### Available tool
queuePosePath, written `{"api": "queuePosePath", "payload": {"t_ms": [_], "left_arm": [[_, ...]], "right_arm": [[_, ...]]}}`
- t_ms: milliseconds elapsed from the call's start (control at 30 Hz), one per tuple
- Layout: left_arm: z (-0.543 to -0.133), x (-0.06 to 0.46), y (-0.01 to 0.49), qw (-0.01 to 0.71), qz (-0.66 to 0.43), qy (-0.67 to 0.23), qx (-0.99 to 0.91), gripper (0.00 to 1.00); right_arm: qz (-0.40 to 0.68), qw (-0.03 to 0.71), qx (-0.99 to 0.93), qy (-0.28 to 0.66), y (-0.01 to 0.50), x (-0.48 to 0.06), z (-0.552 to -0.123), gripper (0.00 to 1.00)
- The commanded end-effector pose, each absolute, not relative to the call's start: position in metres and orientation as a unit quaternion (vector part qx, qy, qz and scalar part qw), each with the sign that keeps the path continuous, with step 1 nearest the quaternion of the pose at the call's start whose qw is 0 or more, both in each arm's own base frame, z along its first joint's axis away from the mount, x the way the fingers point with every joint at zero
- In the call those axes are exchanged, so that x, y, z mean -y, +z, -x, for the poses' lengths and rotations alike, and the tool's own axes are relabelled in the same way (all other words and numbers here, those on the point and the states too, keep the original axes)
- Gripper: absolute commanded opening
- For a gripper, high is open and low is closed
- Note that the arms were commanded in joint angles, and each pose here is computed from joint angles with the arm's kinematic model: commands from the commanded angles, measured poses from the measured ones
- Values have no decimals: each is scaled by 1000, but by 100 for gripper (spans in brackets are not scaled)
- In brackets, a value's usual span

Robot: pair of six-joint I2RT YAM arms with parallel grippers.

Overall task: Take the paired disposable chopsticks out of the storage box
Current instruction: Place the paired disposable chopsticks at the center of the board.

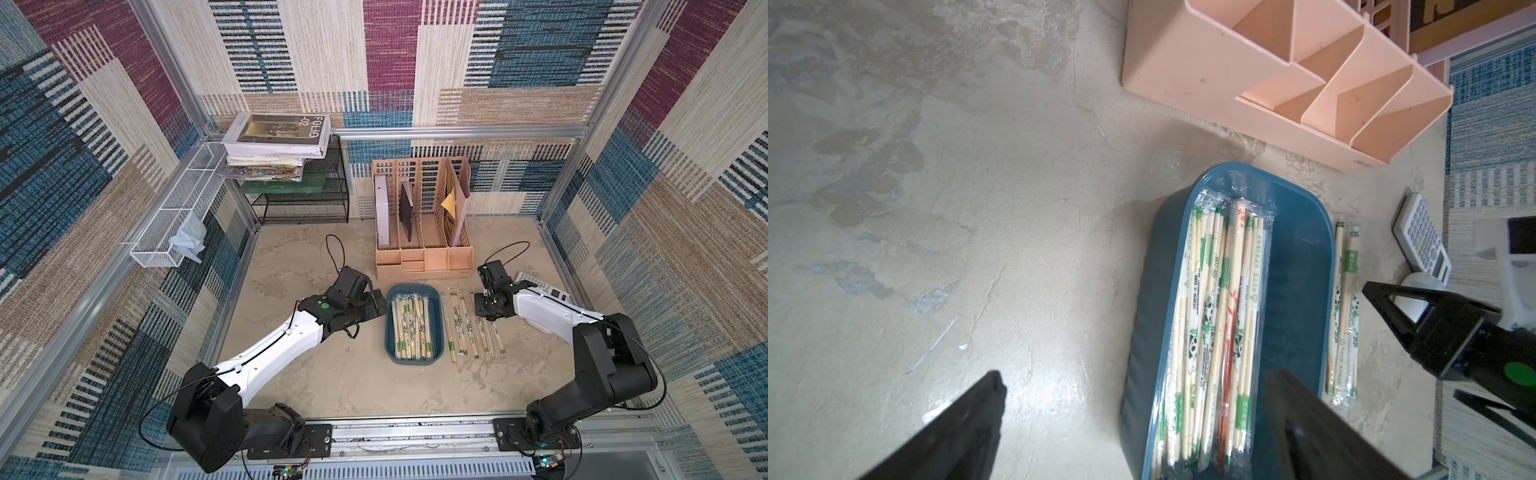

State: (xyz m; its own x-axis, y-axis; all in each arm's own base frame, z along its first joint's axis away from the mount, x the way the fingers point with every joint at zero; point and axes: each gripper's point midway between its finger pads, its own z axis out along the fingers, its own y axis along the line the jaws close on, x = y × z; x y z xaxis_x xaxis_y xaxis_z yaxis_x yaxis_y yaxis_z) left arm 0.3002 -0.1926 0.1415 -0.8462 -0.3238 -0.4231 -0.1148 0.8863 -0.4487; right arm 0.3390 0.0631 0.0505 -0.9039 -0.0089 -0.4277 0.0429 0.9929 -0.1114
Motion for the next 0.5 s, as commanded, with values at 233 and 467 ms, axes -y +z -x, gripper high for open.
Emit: {"api": "queuePosePath", "payload": {"t_ms": [233, 467], "left_arm": [[-302, 193, 148, 259, 108, -210, -936, 99], [-302, 204, 155, 253, 86, -228, -936, 99]], "right_arm": [[-15, 267, -963, -28, 92, -76, -350, 33], [-7, 312, -947, 80, 138, -113, -338, 40]]}}
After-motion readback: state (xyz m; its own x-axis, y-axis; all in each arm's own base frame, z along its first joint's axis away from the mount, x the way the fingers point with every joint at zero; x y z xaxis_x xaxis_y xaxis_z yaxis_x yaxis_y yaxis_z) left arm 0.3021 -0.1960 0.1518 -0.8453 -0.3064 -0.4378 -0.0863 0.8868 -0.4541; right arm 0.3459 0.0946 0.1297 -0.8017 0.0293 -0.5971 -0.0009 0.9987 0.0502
